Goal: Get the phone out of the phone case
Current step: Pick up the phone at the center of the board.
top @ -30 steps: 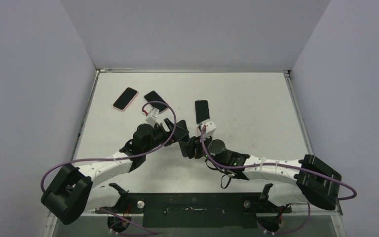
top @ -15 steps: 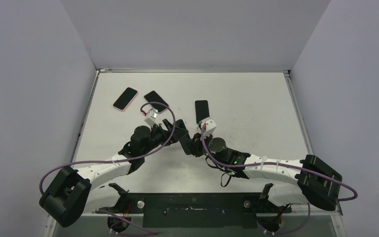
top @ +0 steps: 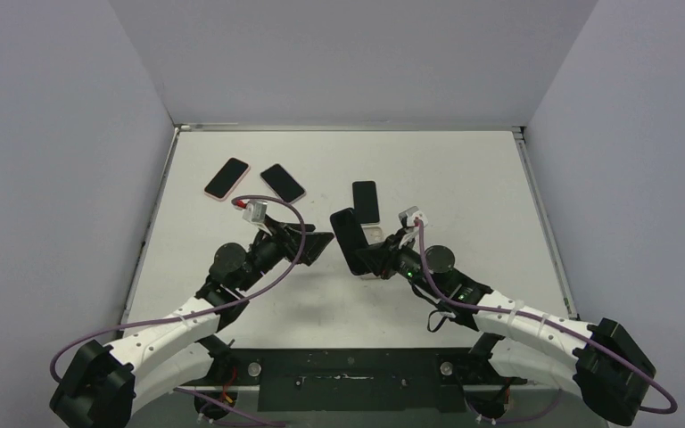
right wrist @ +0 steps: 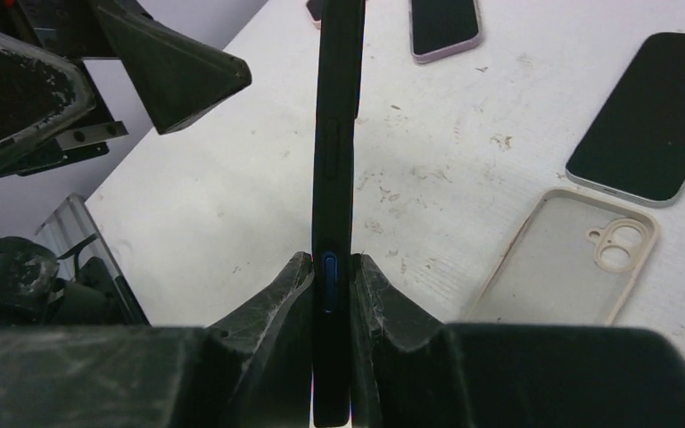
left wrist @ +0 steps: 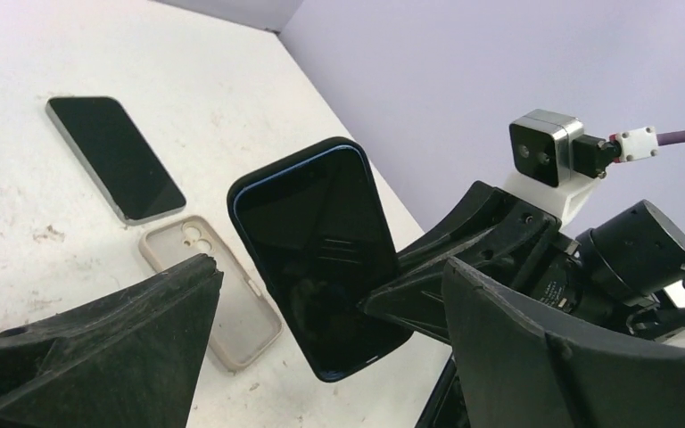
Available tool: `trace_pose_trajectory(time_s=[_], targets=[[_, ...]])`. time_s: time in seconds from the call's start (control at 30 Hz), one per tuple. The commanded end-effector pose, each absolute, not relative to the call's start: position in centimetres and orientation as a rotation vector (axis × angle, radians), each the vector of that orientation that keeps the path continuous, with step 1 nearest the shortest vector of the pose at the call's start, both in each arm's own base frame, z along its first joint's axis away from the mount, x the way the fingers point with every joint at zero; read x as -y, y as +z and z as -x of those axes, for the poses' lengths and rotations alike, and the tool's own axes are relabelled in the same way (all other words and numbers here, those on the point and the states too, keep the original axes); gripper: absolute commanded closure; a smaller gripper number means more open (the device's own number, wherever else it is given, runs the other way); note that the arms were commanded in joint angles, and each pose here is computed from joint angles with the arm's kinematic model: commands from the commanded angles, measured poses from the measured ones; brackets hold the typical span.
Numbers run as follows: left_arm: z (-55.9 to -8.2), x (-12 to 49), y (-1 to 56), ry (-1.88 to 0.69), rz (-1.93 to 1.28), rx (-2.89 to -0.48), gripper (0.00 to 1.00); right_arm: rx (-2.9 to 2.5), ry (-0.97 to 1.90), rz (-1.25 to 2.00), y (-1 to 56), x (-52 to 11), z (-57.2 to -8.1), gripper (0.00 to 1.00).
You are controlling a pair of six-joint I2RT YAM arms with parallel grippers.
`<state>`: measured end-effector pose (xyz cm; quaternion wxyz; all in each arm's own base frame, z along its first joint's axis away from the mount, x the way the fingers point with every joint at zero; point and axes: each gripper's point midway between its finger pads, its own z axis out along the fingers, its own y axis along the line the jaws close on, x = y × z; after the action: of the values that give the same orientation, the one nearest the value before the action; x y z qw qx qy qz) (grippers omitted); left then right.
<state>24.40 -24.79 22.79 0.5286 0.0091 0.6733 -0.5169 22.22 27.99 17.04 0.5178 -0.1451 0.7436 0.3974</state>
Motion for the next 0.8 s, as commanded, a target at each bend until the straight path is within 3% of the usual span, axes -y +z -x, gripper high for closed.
trace_pose_trajectory(time_s=[0.0,0.33,0.77], targets=[[-23.6,24.7,25.7,-1.247,-0.122,-1.464,0.08,-1.53,1.145,0.376,24.2,-28.6,-20.8,1.0],[-20.9,27.4,27.7,-1.496,-0.287,-1.384,0.1,-1.35,1.392,0.402,28.2,-27.2,-18.9,1.0],[-20.1,28.3,28.8,-1.629,-0.308,-1.345,0.3,-1.296,1.535,0.473,28.9,-27.8,-17.3,1.0]])
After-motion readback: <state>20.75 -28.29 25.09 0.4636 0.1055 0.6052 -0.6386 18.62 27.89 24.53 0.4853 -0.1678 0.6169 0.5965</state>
